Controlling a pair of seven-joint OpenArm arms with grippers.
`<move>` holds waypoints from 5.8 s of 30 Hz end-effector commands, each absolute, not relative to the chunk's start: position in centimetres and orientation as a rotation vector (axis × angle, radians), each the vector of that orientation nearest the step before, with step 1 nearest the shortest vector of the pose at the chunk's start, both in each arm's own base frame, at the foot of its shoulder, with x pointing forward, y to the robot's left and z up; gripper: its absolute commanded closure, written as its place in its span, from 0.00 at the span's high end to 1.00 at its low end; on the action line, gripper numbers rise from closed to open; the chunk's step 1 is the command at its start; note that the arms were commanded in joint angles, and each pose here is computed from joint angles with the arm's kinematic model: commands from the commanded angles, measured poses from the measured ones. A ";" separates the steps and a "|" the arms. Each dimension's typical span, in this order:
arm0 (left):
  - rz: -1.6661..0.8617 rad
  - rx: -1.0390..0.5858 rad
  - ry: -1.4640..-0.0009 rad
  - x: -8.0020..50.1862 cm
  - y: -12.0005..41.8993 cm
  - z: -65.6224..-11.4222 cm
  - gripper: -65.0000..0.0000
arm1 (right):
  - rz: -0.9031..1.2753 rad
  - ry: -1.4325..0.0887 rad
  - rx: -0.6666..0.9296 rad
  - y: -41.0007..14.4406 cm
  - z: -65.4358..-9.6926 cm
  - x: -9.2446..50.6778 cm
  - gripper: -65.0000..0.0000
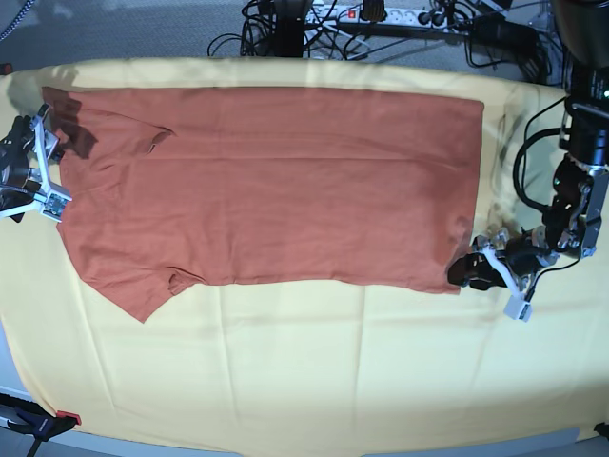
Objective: Fold the T-shirt properly
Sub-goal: 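Move both grippers to the hem-side corners and grasp them, then lift the hem corners and fold them over toward the collar edge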
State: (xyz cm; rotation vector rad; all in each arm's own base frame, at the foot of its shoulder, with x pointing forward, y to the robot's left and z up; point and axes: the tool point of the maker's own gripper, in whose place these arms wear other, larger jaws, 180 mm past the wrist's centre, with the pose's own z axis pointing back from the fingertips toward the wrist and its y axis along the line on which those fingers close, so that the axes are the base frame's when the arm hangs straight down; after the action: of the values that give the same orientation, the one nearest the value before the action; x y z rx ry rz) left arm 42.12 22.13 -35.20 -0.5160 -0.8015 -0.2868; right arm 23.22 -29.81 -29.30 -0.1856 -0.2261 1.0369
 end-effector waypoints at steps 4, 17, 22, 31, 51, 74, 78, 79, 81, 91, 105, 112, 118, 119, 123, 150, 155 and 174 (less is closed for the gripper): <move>-0.297 -0.546 -0.790 42.6 20.2 -35.4 0.53 | 1.043 -0.251 -0.220 -30.3 -28.2 24.1 0.57; -0.289 -0.556 -0.743 42.9 18.4 -35.8 0.00 | 0.963 -0.632 -0.415 -28.7 -26.9 30.2 0.57; -0.301 -0.499 -0.772 44.5 19.2 -34.5 0.00 | 0.810 -0.805 -0.498 -28.1 -25.8 33.0 0.57; -0.315 -0.495 -0.818 46.1 19.1 -32.3 0.00 | 0.525 -0.849 -0.463 -31.0 -27.2 38.6 0.57; -0.308 -0.507 -0.799 45.5 18.8 -33.1 0.00 | 0.145 -0.683 0.015 -33.5 -35.3 44.0 0.58; -0.389 -0.519 -0.804 45.5 18.3 -32.3 0.00 | 0.363 -0.775 0.221 -27.6 -32.8 45.6 0.00; -0.466 -0.595 -0.776 44.3 17.0 -31.8 0.00 | 0.377 -0.766 0.225 -27.3 -32.4 45.4 0.00; -0.462 -0.605 -0.769 44.2 16.9 -31.8 0.00 | 0.386 -0.764 0.219 -27.3 -32.3 45.3 0.00; -0.453 -0.627 -0.754 44.0 16.7 -31.7 0.00 | 0.399 -0.763 0.206 -27.5 -32.0 45.2 0.00; -0.468 -0.656 -0.747 43.3 17.1 -30.1 0.00 | 0.436 -0.744 0.155 -29.5 -31.3 43.3 0.00; -0.666 -0.675 -0.691 39.0 15.3 -27.8 0.00 | 0.593 -0.718 0.075 -29.1 -31.1 39.7 0.00; -0.731 -0.631 -0.653 36.1 16.5 -28.2 0.00 | 0.563 -0.683 0.094 -30.4 -30.4 38.8 0.00; -0.775 -0.589 -0.655 35.5 17.4 -27.2 0.00 | 0.561 -0.661 0.090 -30.7 -30.6 38.5 0.00; -0.780 -0.584 -0.655 35.4 17.5 -27.1 0.00 | 0.562 -0.657 0.090 -30.7 -30.7 38.5 0.00; -0.795 -0.570 -0.655 35.2 17.8 -26.7 0.00 | 0.562 -0.631 0.083 -30.9 -30.9 38.1 0.00; -0.888 -0.575 -0.430 30.1 19.8 -25.3 0.00 | 0.544 -0.562 0.138 -30.4 -31.5 36.9 0.00; -0.892 -0.572 -0.390 29.3 20.0 -26.1 0.00 | 0.544 -0.553 0.136 -30.4 -31.6 36.8 0.00; -0.837 -0.649 -0.285 25.6 19.6 -29.9 0.50 | 0.536 -0.667 0.248 -26.7 -31.4 38.4 0.62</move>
State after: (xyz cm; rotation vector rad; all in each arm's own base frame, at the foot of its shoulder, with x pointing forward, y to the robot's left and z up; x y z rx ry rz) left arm 24.80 19.27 -31.12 -0.6566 -0.2467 -0.8275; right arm 37.28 -26.13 -33.50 0.2574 -0.6099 0.5317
